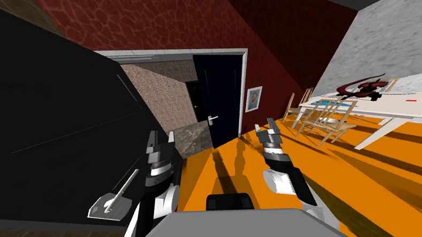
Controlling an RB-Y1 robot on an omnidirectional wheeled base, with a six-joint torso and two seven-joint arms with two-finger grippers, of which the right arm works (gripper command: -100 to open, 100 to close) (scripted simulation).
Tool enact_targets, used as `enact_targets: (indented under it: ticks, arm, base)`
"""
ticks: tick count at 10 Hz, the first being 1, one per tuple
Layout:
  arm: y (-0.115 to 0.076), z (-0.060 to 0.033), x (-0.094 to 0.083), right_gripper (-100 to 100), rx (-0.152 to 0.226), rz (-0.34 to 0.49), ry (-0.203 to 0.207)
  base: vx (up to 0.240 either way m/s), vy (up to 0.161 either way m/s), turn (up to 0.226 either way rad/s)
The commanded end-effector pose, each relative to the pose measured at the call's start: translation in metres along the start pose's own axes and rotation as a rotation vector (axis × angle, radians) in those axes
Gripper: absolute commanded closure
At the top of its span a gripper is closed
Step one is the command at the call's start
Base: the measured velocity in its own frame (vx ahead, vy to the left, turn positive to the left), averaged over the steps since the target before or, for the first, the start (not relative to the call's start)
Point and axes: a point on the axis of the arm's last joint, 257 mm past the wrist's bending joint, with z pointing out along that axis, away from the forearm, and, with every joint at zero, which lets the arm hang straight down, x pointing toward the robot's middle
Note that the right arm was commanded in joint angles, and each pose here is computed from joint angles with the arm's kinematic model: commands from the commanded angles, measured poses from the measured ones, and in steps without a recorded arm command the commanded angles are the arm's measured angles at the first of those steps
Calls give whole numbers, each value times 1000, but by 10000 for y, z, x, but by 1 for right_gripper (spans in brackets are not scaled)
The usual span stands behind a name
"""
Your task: Pull the door open
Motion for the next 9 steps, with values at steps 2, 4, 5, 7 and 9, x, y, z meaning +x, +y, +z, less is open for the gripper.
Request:
enact_targets:
  ticks: [2, 4, 5, 7, 9]
  arm:
    - [-300, 1, -33, -100, 48, 4, 7]
    - [-533, 6, -55, -100, 85, 7, 11]
    - [-675, -3, -74, -100, 110, 7, 12]
    - [-807, -5, -93, -100, 132, 7, 13]
    - [-1027, 7, -130, -100, 167, 6, 16]
  base:
    - [72, 1, 147]
    - [103, 5, 178]
    - [109, 6, 176]
    - [86, 6, 100]
    - [66, 3, 148]
